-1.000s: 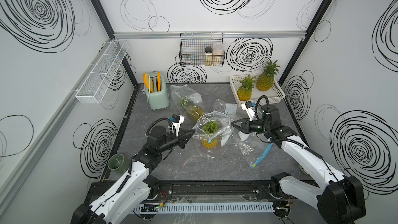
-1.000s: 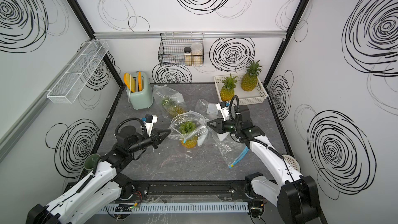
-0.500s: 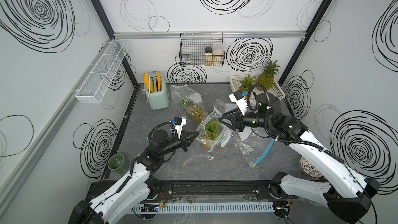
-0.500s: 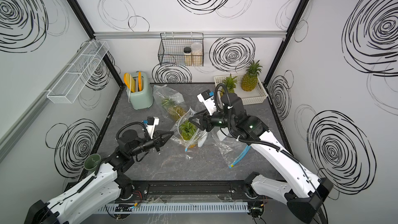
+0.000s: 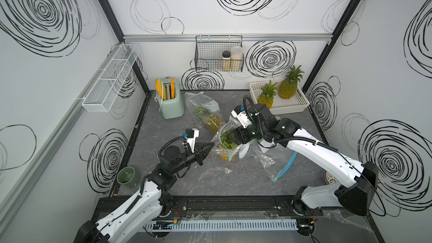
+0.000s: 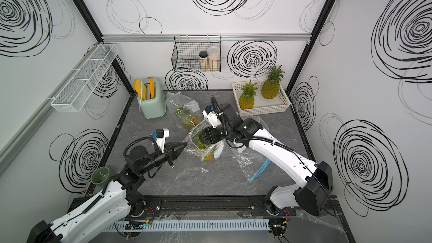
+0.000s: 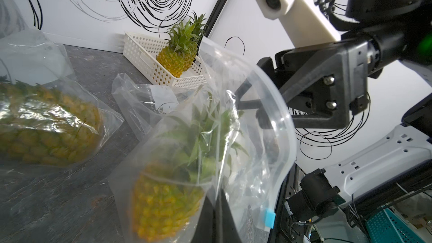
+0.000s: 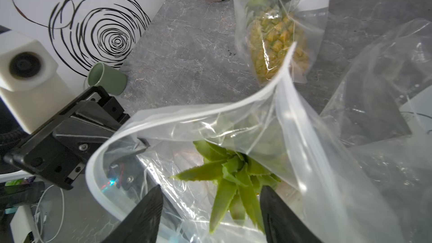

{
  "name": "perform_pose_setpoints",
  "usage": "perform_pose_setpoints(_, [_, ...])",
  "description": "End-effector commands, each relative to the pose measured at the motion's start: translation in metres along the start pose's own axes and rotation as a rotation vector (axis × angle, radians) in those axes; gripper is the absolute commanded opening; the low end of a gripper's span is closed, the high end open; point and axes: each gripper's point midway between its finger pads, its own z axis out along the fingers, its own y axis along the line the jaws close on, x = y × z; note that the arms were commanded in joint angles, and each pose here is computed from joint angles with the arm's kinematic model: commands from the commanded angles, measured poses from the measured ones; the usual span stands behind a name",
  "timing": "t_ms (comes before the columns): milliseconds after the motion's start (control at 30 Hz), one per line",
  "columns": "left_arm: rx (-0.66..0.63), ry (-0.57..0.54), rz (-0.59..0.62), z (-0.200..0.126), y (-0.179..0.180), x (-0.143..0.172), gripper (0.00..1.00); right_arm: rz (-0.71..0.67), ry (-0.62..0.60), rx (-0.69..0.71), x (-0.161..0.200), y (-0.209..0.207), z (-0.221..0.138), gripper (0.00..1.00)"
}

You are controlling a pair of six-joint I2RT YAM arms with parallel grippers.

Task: Open the zip-top bag and take out the pineapple
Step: Pick up the pineapple from the zipper food storage bag.

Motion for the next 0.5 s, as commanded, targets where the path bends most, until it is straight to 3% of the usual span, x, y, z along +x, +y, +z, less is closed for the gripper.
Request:
perform_pose_setpoints(0, [0.026,-0.078,0.011,-0.002,-0.006,-0.014,0.00,0.004,0.018,0.051,0.000,-0.007,0.000,0.73])
perform_pose_setpoints(467, [0.042,-0.083,0.015,0.004,-0.003,-0.009,0.00,0.033,0.136,0.096,0.007,-0.023,0.047,0.77])
